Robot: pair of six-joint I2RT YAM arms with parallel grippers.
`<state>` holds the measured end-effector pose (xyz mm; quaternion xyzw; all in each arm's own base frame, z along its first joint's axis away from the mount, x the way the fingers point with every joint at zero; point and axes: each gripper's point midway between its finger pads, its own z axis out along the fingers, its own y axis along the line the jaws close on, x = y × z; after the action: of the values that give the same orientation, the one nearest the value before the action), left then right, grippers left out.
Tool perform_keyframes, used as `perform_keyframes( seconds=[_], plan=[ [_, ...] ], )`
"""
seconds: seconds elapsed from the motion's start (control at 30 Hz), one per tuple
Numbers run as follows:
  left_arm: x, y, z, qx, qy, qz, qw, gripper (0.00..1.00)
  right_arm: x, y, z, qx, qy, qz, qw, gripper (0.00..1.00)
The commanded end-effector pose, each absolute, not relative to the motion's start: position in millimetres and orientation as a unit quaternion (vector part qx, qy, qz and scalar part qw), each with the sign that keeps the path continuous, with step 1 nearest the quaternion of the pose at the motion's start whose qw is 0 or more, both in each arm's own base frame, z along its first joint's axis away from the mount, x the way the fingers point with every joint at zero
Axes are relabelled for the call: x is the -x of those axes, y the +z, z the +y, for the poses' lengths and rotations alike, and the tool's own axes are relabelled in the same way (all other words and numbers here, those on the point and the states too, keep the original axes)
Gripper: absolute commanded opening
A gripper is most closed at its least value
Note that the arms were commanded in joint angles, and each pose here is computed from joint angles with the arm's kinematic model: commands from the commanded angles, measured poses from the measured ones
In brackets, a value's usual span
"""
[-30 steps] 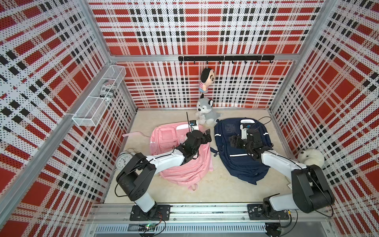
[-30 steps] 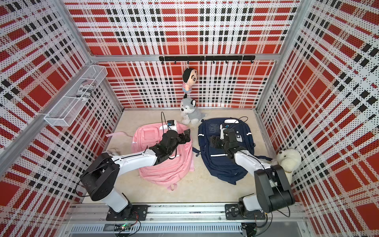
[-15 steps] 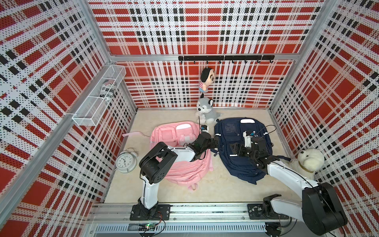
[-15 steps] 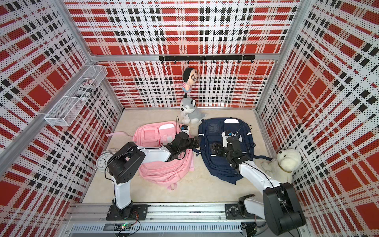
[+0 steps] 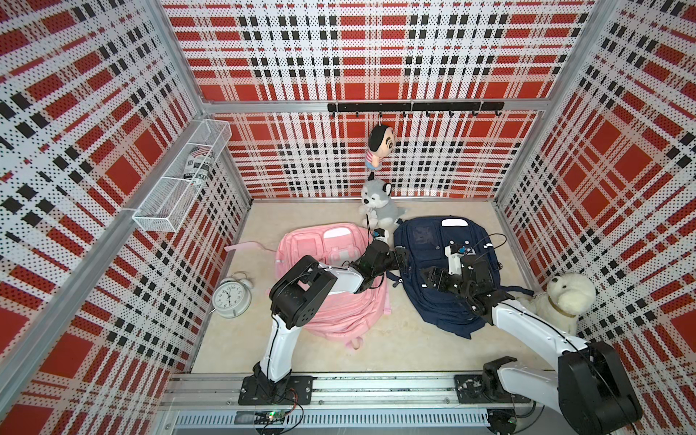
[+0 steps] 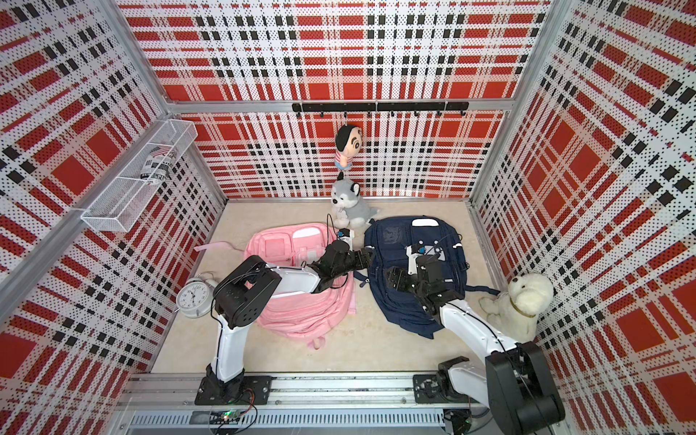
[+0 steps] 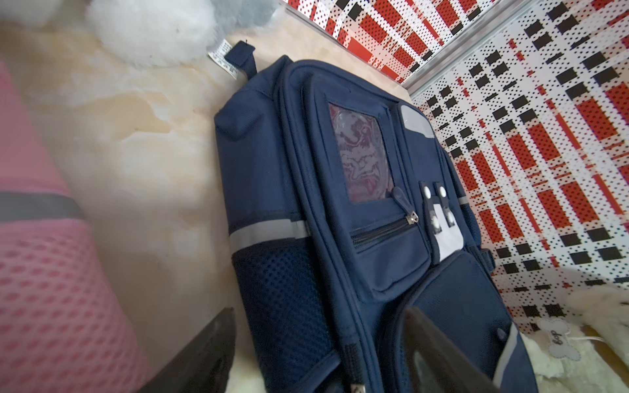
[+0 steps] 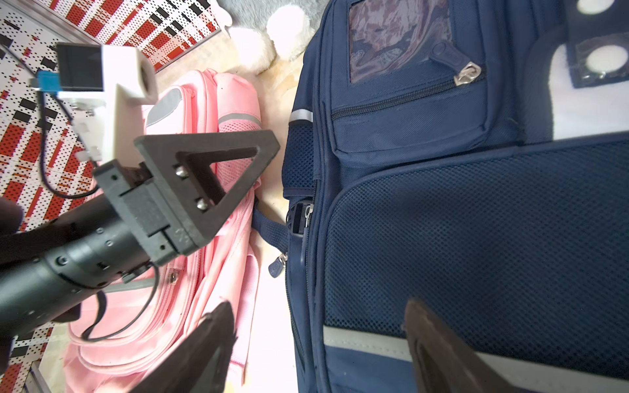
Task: Zip up the backpack
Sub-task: Adjust the backpack at the center of the board.
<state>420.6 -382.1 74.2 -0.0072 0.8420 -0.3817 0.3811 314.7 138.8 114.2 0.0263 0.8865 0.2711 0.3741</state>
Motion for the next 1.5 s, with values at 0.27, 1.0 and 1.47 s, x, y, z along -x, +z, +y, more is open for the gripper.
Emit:
perform_keyframes(
  seconds=[0.27,1.0,1.47],
  plan=[
    [-429.3,43.1,-385.1,0.017,-0.390,0.853,0.347,0.68,-309.4,129.9,156.1,-0.014,0.287,0.883,0.372,0.81],
    [-434.3,17.1,-387.0,0.008,-0.369,0.869,0.331,0.20,-311.1,111.9,155.9,-0.037,0.279,0.890,0.359,0.82],
    [-409.8,67.3,-386.8,0.019,-0.438,0.828,0.349,0.00,-294.9,123.5,176.3,-0.040,0.306,0.893,0.328,0.73]
  ],
)
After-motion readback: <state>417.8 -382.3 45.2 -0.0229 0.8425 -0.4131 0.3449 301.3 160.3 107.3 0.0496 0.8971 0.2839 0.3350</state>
